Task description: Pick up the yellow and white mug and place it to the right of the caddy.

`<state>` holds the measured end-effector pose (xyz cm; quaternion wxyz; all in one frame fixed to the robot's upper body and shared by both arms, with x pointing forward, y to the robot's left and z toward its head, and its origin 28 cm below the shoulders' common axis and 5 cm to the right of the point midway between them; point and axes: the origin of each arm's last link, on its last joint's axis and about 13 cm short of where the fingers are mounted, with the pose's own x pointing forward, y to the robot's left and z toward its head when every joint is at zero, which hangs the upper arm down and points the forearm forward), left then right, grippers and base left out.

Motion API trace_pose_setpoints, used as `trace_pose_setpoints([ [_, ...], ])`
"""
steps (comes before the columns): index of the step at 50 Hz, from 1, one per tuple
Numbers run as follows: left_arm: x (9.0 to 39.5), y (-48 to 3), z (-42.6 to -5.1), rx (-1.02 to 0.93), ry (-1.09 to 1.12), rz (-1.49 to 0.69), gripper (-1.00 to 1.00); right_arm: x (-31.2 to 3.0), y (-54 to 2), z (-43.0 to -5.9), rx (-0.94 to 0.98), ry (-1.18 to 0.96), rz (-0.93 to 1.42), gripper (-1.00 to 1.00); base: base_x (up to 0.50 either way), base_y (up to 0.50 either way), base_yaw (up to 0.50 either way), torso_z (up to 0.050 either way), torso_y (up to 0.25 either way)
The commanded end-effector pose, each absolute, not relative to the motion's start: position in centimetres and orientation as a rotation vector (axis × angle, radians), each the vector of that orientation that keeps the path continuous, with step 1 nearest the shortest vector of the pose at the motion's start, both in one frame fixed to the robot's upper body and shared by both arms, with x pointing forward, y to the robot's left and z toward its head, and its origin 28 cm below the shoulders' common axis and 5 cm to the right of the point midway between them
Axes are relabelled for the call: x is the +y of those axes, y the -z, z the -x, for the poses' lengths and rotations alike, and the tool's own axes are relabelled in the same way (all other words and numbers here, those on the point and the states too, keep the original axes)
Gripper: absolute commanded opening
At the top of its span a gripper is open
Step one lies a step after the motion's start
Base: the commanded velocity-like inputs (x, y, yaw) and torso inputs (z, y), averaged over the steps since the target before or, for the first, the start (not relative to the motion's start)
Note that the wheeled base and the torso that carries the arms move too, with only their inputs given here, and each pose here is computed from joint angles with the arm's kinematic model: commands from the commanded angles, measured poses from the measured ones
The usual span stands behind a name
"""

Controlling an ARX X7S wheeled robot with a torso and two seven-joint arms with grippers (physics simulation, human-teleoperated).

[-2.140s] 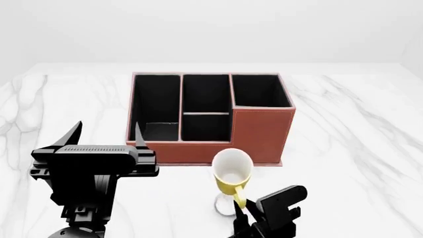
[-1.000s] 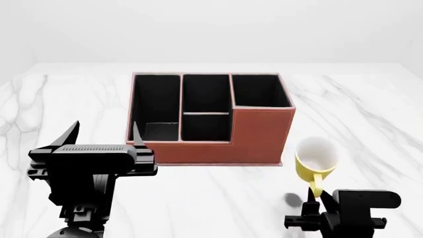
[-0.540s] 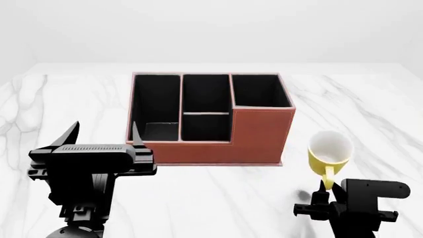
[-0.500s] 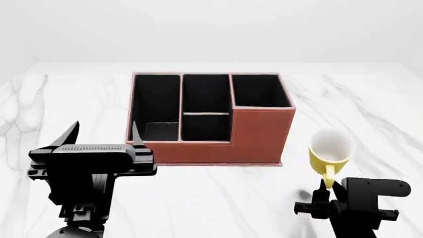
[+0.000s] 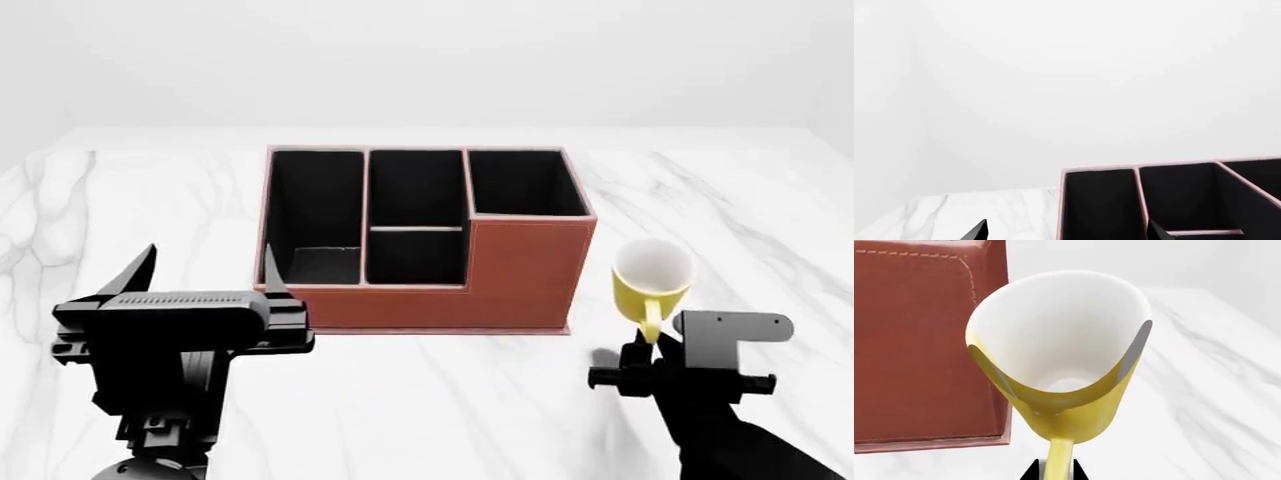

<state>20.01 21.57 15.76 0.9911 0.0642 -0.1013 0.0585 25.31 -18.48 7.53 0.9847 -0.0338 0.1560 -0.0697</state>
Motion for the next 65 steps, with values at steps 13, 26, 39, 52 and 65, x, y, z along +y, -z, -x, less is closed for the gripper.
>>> trace_pose_setpoints([
  [13,21.7,-15.8,-19.8,-0.210,-0.127,-0.122,1.00,-19.4,-7.6,-30.5,0.342,0.175,0.078,-1.00,0.00,0.00,0.00,0.000,0.001],
  [26,21.8,-15.8,-19.7,-0.212,-0.127,-0.118,1.00,-19.4,-7.3,-32.6,0.370,0.175,0.068,-1.00,0.00,0.00,0.00,0.000,0.001],
  [39,21.9,-16.0,-19.5,-0.218,-0.130,-0.114,1.00,-19.5,-6.4,-34.7,0.403,0.161,0.055,-1.00,0.00,0.00,0.00,0.000,0.001],
  [52,22.0,-16.0,-19.5,-0.221,-0.130,-0.111,1.00,-19.5,-5.0,-36.0,0.444,0.148,0.033,-1.00,0.00,0.00,0.00,0.000,0.000],
  [65,22.1,-16.0,-19.4,-0.223,-0.133,-0.109,1.00,-19.7,-4.2,-35.8,0.487,0.153,0.023,-1.00,0.00,0.00,0.00,0.000,0.001],
])
